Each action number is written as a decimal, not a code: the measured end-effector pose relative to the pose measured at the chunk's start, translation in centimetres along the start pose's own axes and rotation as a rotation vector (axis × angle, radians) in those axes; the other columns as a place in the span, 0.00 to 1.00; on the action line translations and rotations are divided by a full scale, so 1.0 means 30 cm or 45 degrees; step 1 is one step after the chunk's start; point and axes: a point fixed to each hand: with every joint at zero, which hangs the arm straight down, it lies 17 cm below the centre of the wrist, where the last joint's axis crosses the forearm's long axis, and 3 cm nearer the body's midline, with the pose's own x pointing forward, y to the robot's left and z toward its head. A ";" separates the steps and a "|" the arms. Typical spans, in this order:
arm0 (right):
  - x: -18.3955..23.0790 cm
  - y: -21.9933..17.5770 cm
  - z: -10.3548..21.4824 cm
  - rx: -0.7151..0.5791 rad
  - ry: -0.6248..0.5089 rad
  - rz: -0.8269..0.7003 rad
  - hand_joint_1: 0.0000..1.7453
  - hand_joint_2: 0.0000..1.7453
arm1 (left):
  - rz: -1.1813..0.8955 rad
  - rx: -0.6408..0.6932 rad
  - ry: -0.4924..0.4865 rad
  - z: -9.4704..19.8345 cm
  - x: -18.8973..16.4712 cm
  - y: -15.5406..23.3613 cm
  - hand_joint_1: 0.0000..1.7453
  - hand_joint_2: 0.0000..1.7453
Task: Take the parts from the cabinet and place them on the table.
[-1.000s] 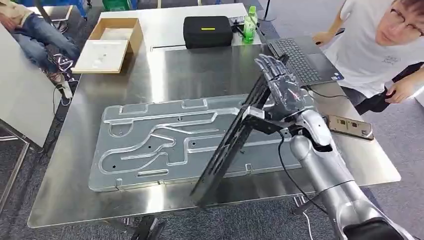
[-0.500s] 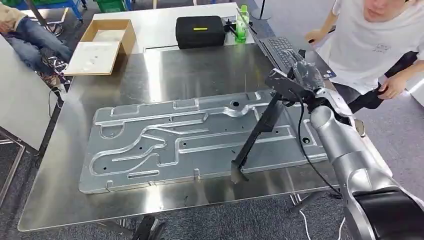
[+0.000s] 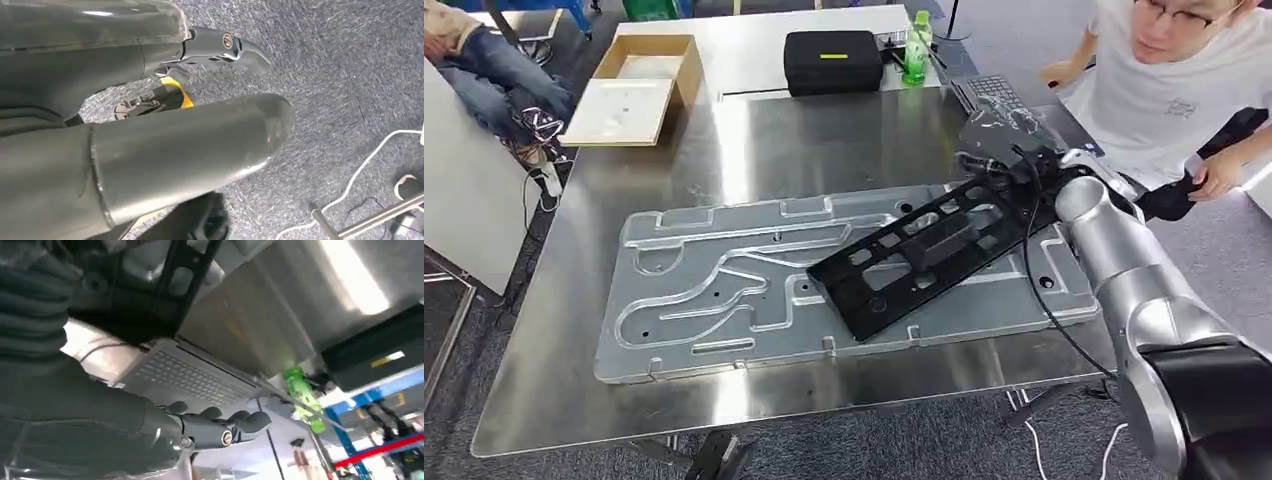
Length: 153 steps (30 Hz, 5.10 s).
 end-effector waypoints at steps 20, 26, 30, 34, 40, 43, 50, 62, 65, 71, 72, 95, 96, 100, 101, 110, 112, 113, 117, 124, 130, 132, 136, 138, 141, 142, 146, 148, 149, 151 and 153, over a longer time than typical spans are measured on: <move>0.153 -0.062 0.056 -0.402 -0.240 0.083 0.00 0.00 | -0.007 0.032 0.016 0.001 -0.012 0.014 0.00 0.00; 0.343 -0.011 0.154 -0.529 -0.460 0.309 0.00 0.00 | -0.015 0.030 0.022 0.000 -0.014 0.008 0.00 0.00; 0.464 0.005 0.218 -0.631 -0.566 0.459 0.00 0.00 | -0.015 0.019 0.023 -0.002 -0.012 -0.009 0.00 0.00; 0.515 0.029 0.252 -0.649 -0.613 0.456 0.00 0.00 | -0.013 0.014 0.022 -0.004 -0.010 -0.020 0.00 0.00; 0.547 0.039 0.269 -0.659 -0.648 0.464 0.00 0.00 | -0.012 0.013 0.024 -0.003 -0.012 -0.021 0.00 0.00; 0.554 0.050 0.276 -0.658 -0.661 0.470 0.00 0.00 | -0.010 0.014 0.030 0.002 -0.021 -0.021 0.00 0.00; 0.599 0.075 0.286 -0.660 -0.714 0.501 0.00 0.00 | -0.005 0.017 0.029 0.003 -0.022 -0.020 0.00 0.00; 0.604 0.126 0.290 -0.641 -0.739 0.524 0.00 0.00 | 0.017 0.022 0.031 0.009 -0.030 -0.023 0.00 0.00; 0.615 0.141 0.292 -0.632 -0.753 0.526 0.00 0.00 | 0.017 0.022 0.036 0.014 -0.040 -0.023 0.00 0.00; 0.612 0.160 0.292 -0.619 -0.752 0.523 0.00 0.00 | 0.014 0.026 0.037 0.015 -0.042 -0.015 0.00 0.00; 0.611 0.162 0.292 -0.618 -0.752 0.523 0.00 0.00 | 0.013 0.030 0.040 0.017 -0.047 -0.012 0.00 0.00; 0.699 0.114 0.271 -0.645 -0.811 0.581 0.00 0.00 | 0.066 0.091 0.042 0.018 -0.048 0.032 0.00 0.00; 0.700 0.112 0.271 -0.647 -0.812 0.583 0.00 0.00 | 0.065 0.092 0.044 0.020 -0.051 0.034 0.00 0.00; 0.693 0.113 0.273 -0.647 -0.807 0.590 0.00 0.00 | 0.060 0.088 0.042 0.014 -0.043 0.033 0.00 0.00; 0.689 0.119 0.274 -0.643 -0.804 0.589 0.00 0.00 | 0.059 0.088 0.044 0.014 -0.043 0.032 0.00 0.00; 0.698 0.111 0.281 -0.656 -0.809 0.594 0.00 0.00 | 0.038 0.098 0.056 0.015 -0.050 0.052 0.00 0.00; 0.700 0.105 0.283 -0.662 -0.811 0.605 0.00 0.00 | 0.034 0.102 0.057 0.016 -0.052 0.056 0.00 0.00; 0.703 0.100 0.284 -0.667 -0.814 0.609 0.00 0.00 | 0.029 0.102 0.055 0.013 -0.047 0.060 0.00 0.00; 0.687 0.107 0.286 -0.661 -0.806 0.618 0.00 0.00 | 0.025 0.102 0.037 -0.001 -0.020 0.065 0.00 0.00; 0.706 0.091 0.289 -0.675 -0.820 0.628 0.00 0.00 | 0.027 0.104 0.021 -0.011 0.001 0.067 0.00 0.00; 0.737 0.083 0.291 -0.694 -0.841 0.637 0.00 0.00 | 0.035 0.120 0.016 -0.006 -0.002 0.083 0.00 0.00; 0.734 0.086 0.291 -0.693 -0.842 0.638 0.00 0.00 | 0.037 0.123 0.015 -0.006 -0.002 0.086 0.00 0.00; 0.734 0.086 0.291 -0.694 -0.843 0.637 0.00 0.00 | 0.037 0.123 0.015 -0.006 -0.002 0.085 0.00 0.00; 0.736 0.091 0.290 -0.694 -0.845 0.633 0.00 0.00 | 0.040 0.130 0.022 0.002 -0.016 0.094 0.00 0.00; 0.752 0.090 0.288 -0.698 -0.857 0.627 0.00 0.00 | 0.045 0.144 0.015 0.002 -0.010 0.111 0.00 0.00; 0.758 0.093 0.289 -0.697 -0.861 0.623 0.00 0.00 | 0.046 0.144 0.016 0.003 -0.013 0.112 0.00 0.00; 0.766 0.090 0.288 -0.703 -0.865 0.620 0.00 0.00 | 0.048 0.151 0.019 0.007 -0.019 0.121 0.00 0.00; 0.758 0.097 0.287 -0.697 -0.860 0.620 0.00 0.00 | 0.047 0.152 0.013 0.003 -0.010 0.123 0.00 0.00; 0.750 0.104 0.285 -0.690 -0.854 0.619 0.00 0.00 | 0.048 0.152 0.014 0.003 -0.011 0.123 0.00 0.00; 0.741 0.114 0.283 -0.681 -0.849 0.618 0.00 0.00 | 0.051 0.156 0.019 0.008 -0.020 0.125 0.00 0.00; 0.741 0.110 0.283 -0.687 -0.850 0.621 0.00 0.00 | 0.051 0.161 0.020 0.011 -0.024 0.129 0.00 0.00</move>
